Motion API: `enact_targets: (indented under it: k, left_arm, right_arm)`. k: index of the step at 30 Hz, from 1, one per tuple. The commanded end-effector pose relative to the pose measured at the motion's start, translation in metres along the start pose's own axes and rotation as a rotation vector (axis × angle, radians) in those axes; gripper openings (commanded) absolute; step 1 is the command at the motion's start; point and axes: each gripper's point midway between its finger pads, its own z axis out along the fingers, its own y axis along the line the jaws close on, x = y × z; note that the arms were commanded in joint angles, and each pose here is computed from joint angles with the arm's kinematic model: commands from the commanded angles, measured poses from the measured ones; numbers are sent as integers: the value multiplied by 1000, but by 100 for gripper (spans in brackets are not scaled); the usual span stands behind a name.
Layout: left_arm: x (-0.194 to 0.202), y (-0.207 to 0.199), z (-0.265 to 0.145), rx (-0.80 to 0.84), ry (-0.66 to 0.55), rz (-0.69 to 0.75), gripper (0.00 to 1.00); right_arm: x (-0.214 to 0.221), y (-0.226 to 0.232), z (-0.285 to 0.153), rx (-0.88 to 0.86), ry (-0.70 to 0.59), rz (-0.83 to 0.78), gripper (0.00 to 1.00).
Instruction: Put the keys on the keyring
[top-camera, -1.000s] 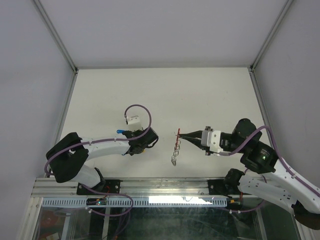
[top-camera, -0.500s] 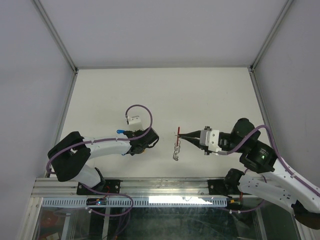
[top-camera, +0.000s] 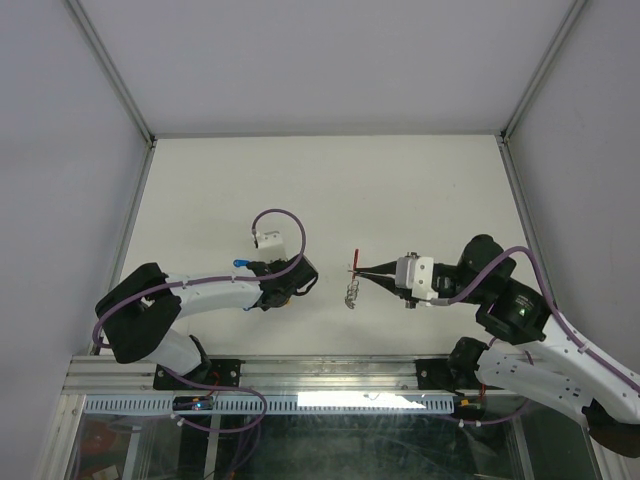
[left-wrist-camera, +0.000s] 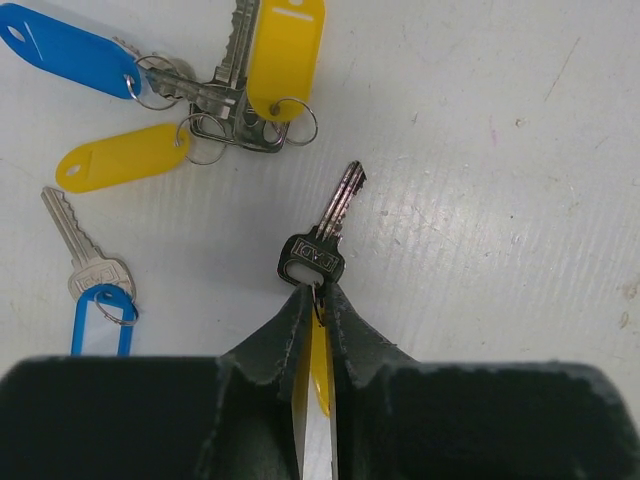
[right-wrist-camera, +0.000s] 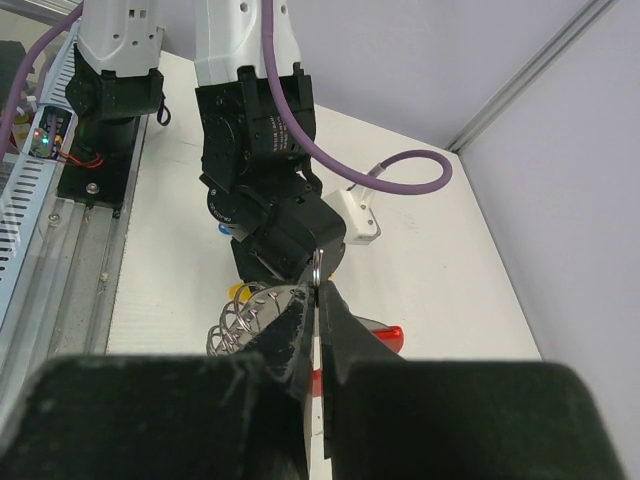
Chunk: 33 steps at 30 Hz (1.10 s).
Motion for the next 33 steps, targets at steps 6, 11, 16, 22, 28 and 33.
enact_targets:
  k: [6,11,16,22,28,33]
  left_arm:
    - [-13,-13,-8,37,-31,-11,0]
    - [-19,-16,-13,55,-38,-6,0]
    - [-43,-32,-34,146,-74,32,0]
    - [-56,-67,-64,352,-55,189,0]
    - [-78,-88,-106,556,-101,176,0]
    - [-97,-92,-135,652,-161,222,0]
  right_arm:
    - [-31,-13,-4,38,-71,0,0]
    - [-31,-20,-5,71,-52,33,0]
    - [-35,-28,-3,96,6,192,0]
    - [-23,-27,9,71,138,391,0]
    - [-2,-23,17,63,273,508,0]
    - [16,-26,13,140,343,592,0]
